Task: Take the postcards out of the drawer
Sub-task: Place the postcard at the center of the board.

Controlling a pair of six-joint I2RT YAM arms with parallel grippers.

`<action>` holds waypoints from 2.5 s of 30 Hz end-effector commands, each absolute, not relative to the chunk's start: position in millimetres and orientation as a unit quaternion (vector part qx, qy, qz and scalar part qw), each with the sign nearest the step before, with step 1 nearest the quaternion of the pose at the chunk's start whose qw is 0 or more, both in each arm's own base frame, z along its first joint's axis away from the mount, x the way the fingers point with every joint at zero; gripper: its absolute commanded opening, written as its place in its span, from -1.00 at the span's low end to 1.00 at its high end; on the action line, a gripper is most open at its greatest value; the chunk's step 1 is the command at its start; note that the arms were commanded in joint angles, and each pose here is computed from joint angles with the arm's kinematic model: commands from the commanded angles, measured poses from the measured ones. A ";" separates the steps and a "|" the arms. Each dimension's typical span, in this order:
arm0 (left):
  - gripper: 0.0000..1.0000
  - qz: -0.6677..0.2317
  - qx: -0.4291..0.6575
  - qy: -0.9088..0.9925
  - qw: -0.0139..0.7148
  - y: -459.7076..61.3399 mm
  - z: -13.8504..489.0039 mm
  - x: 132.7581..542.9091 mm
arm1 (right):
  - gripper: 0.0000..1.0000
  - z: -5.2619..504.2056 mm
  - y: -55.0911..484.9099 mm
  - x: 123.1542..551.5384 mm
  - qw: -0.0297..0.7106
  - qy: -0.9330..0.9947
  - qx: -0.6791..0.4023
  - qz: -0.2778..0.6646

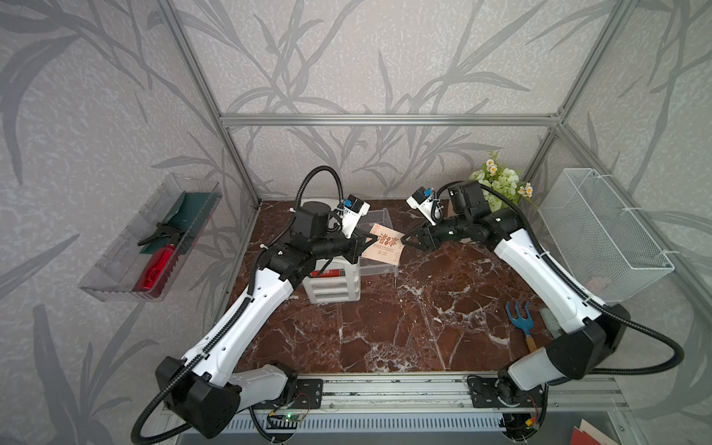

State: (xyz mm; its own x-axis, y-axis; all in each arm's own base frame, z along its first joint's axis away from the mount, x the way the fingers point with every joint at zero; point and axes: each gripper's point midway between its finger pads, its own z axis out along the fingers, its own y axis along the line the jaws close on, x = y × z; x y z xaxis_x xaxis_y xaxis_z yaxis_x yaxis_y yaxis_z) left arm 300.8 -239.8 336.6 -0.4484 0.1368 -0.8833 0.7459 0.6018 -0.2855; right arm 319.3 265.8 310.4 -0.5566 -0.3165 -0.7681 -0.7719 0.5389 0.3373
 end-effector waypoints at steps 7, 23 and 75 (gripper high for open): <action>-1.00 -0.375 0.240 0.742 0.502 -243.8 380.6 316.9 | 0.01 312.4 247.4 346.8 0.388 0.804 -0.199 0.405; -1.00 -0.436 0.230 0.723 0.484 -265.6 372.7 338.2 | -0.05 319.3 277.9 359.3 0.369 0.741 -0.174 0.533; -0.21 -0.165 0.067 0.811 0.558 -129.1 370.5 322.4 | -1.00 253.2 251.1 194.9 0.216 0.797 -0.168 0.538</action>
